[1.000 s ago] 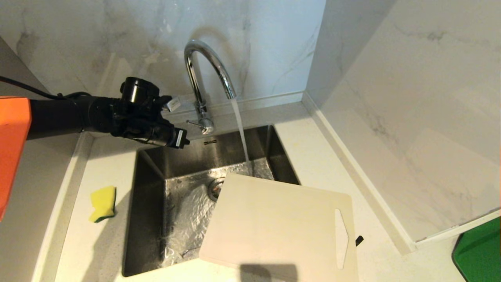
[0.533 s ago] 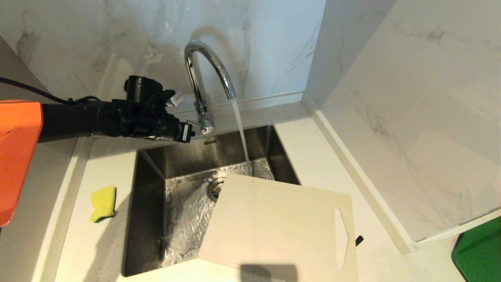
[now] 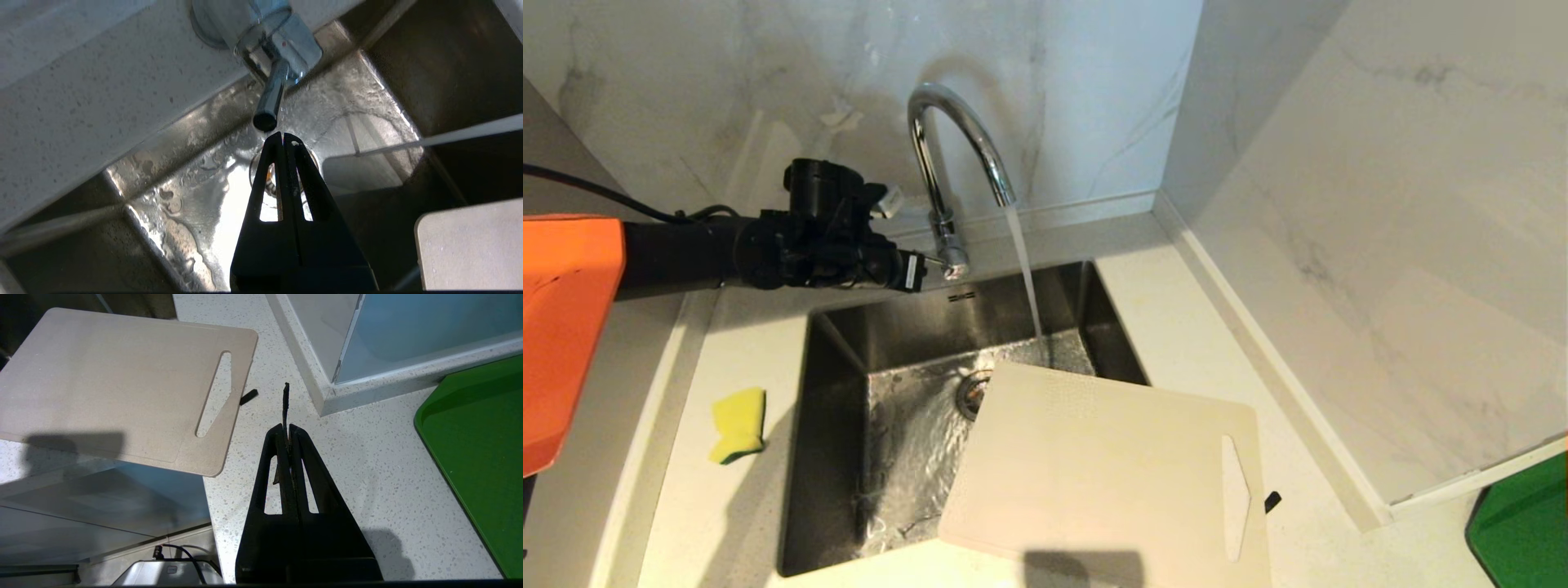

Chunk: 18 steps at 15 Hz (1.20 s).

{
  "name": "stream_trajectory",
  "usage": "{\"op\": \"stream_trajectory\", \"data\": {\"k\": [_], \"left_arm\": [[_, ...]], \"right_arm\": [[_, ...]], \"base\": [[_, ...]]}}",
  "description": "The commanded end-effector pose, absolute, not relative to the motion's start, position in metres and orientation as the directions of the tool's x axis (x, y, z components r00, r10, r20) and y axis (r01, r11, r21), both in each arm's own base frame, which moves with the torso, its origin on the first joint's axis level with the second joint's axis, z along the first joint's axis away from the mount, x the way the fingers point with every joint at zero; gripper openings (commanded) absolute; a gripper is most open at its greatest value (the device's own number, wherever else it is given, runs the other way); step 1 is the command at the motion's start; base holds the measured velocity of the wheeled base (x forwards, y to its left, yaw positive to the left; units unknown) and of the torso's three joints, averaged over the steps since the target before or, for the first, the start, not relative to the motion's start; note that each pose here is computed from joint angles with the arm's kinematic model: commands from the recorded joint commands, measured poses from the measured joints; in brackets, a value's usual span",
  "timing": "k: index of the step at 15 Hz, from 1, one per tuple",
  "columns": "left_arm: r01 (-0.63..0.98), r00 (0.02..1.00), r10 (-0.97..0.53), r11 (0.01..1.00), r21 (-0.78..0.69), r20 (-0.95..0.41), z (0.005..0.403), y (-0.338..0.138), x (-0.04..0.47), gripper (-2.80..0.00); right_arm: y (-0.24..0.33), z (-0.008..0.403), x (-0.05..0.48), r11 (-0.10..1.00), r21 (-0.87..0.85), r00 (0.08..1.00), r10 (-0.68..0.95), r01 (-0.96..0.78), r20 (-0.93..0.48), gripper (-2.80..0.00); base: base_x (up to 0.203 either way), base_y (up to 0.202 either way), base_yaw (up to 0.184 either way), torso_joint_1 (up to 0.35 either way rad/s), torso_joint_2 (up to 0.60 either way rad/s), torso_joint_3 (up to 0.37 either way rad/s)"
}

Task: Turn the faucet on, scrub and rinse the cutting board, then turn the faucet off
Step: Turn off the tap

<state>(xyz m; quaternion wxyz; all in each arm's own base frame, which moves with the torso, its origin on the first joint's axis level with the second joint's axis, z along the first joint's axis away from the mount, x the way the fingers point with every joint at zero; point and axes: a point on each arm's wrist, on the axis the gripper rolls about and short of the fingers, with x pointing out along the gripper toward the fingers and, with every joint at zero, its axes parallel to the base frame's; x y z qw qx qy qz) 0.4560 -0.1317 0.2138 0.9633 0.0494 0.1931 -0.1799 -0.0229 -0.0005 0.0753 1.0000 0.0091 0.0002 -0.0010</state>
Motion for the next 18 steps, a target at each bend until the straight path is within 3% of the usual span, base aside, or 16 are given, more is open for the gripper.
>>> {"op": "stream_trajectory", "data": {"k": [1, 18], "left_arm": [[0.366, 0.868, -0.330, 0.930, 0.027, -0.371, 0.2142, -0.1323, 0.4577, -2.80], [0.329, 0.917, -0.306, 0.943, 0.053, -0.255, 0.2214, -0.1335, 0.4648, -2.80]], "right_arm": [[-0.0005, 0.0749, -0.0228, 1.000, 0.018, 1.000, -0.002, 0.002, -0.002, -2.80], [-0.0005, 0.0749, -0.0228, 1.000, 0.018, 1.000, -0.002, 0.002, -0.002, -2.80]], "base": [[0.000, 0.000, 0.000, 0.000, 0.00, 0.000], [0.000, 0.000, 0.000, 0.000, 0.00, 0.000]]}}
